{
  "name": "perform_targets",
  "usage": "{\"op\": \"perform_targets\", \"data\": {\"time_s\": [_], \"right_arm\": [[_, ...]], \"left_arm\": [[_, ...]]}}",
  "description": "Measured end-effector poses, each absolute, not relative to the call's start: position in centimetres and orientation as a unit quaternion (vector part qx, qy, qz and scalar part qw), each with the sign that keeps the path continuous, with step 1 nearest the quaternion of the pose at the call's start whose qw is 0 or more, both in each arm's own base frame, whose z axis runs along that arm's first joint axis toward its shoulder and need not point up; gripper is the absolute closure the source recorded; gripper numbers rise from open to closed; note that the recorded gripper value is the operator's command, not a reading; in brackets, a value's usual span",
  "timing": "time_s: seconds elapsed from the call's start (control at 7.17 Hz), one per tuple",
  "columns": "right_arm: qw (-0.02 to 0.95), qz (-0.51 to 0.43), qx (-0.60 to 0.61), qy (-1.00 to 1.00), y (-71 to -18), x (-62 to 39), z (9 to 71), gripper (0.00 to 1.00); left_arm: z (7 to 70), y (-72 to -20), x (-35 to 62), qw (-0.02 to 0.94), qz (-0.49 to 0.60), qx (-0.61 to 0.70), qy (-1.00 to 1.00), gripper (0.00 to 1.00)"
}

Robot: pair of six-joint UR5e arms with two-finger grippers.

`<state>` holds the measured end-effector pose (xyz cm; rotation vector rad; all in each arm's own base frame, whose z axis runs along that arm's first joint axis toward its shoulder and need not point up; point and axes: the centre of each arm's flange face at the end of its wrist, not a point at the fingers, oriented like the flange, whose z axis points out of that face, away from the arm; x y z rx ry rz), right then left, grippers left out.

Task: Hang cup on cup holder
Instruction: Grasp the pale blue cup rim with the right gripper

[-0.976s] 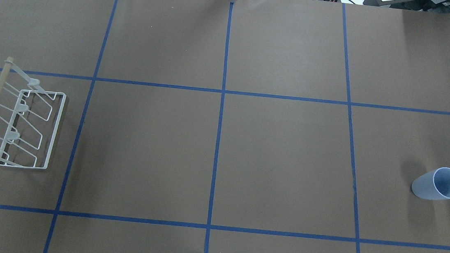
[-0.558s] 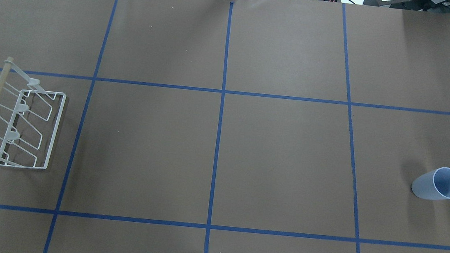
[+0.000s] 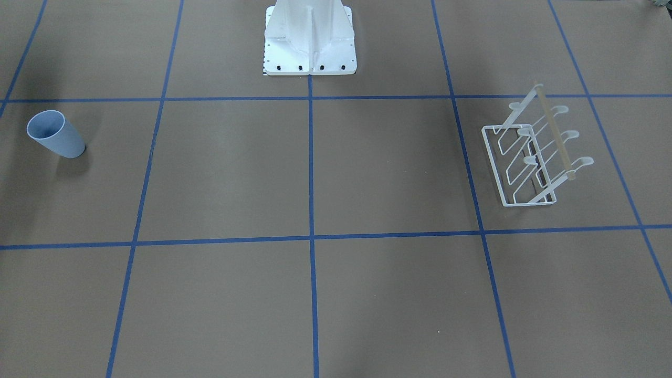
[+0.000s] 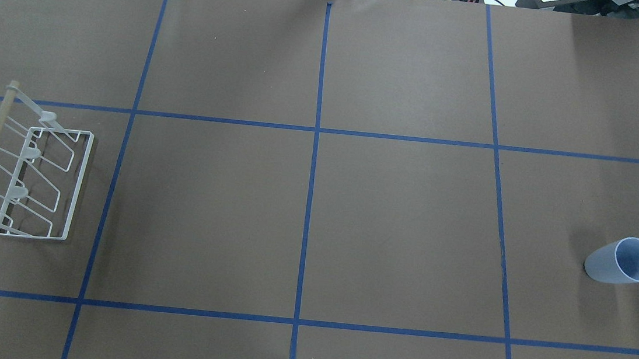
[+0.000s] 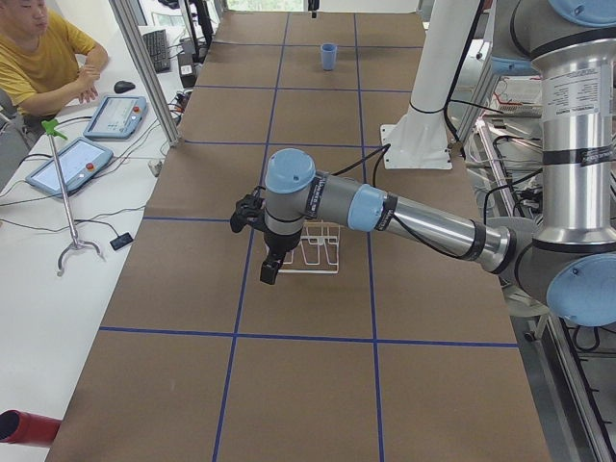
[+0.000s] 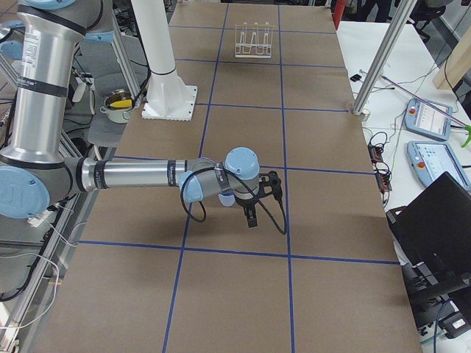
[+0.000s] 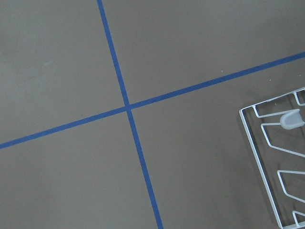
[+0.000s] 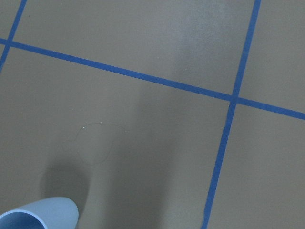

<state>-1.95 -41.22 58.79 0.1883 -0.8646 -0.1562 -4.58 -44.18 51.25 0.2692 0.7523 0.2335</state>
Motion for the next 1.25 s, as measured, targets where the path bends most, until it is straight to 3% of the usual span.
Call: {"op": "perform_targets", "data": {"time_s": [0.42,0.7,0.84,0.98,1.25], "right_arm": [[0.909,-0.035,0.075,-0.408,-37.2,-9.4,56.1,0.03],[0.918,-0.041,0.074,-0.387,-36.2,-12.4,56.6,0.32],[0.920,-0.049,0.069,-0.381,-35.9,-13.3,57.2,0.78],[0.921,-0.057,0.065,-0.379,-35.7,-14.1,57.8,1.00],[0.920,-0.070,0.062,-0.380,-35.5,-15.0,58.2,1.00]], "left_arm": [[51.3,-44.1,-4.5,0.913,0.114,0.130,0.370,0.02],[51.3,-44.1,-4.5,0.913,0.114,0.130,0.371,0.02],[51.3,-44.1,-4.5,0.913,0.114,0.129,0.371,0.02],[51.4,-44.1,-4.5,0.913,0.114,0.129,0.371,0.02],[51.3,-44.2,-4.5,0.913,0.114,0.130,0.371,0.02]]}}
